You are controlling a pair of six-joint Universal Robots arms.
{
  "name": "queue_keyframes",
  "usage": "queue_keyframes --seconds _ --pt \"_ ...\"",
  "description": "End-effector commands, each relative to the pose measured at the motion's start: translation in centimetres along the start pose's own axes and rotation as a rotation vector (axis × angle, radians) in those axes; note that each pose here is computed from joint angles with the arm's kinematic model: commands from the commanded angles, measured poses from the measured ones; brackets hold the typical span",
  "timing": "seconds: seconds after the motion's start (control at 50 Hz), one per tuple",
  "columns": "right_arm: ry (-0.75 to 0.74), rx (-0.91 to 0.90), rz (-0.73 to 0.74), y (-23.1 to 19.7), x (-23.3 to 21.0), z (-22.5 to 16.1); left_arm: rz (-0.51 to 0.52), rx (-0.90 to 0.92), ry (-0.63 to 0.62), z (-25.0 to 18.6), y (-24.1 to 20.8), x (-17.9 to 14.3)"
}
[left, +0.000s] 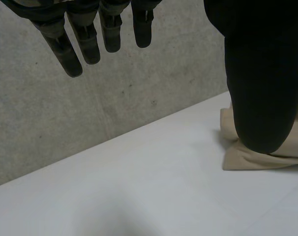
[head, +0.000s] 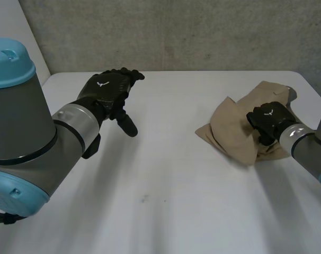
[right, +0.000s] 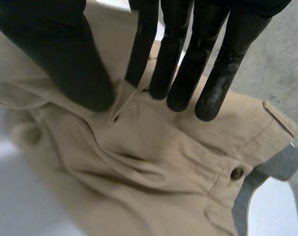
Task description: Fold the shorts.
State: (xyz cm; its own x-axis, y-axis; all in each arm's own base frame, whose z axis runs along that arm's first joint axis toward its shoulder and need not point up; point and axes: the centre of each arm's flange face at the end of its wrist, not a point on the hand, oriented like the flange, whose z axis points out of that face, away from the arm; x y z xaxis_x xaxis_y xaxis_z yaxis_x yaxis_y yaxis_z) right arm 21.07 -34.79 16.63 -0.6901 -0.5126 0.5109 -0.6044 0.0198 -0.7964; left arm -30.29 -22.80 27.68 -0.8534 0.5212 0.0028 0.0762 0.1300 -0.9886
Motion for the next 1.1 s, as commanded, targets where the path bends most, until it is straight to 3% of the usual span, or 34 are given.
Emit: queue_keyframes --seconds 0.02,0.16,0.26,0.38,0.44,0.58,0.66,0.78,0.9,1.1 --pt "-0.028 0.116 -0.007 -3.3 -2.7 -0.9 -0.003 0.029 -0.018 -0.2 -1.0 -0.6" --pt "-0.167 0.297 0.051 -9.9 -8.4 -5.9 -0.014 0.095 -0.089 -0.4 -3.2 -3.2" --pt "-0.384 0.388 0.119 -13.0 -15.6 -10.4 -0.02 0.153 -0.164 -0.7 -5.1 -5.8" --pt "-0.597 0.416 0.108 -13.5 -22.7 -15.0 -0.025 0.212 -0.244 -0.9 -6.9 -8.6" --pt "-0.625 0.424 0.095 -13.7 -24.0 -15.5 -0.026 0.215 -0.261 -0.8 -7.0 -9.2" --pt "-0.484 0.439 0.117 -15.3 -21.9 -14.1 -0.027 0.206 -0.258 -0.8 -6.8 -9.1" --pt "-0.165 0.34 0.151 -14.1 -13.8 -8.8 -0.03 0.177 -0.248 -0.5 -5.9 -8.8" --pt "0.006 0.175 0.166 -10.3 -6.8 -5.4 -0.048 0.09 -0.178 0.7 -3.0 -6.6" --pt "0.069 0.04 0.202 -6.8 -3.0 -3.6 -0.031 -0.021 -0.072 1.9 0.8 -2.6" --pt "-0.095 -0.009 0.238 -2.8 -4.5 -0.7 -0.028 -0.041 -0.083 2.0 1.5 -2.4"
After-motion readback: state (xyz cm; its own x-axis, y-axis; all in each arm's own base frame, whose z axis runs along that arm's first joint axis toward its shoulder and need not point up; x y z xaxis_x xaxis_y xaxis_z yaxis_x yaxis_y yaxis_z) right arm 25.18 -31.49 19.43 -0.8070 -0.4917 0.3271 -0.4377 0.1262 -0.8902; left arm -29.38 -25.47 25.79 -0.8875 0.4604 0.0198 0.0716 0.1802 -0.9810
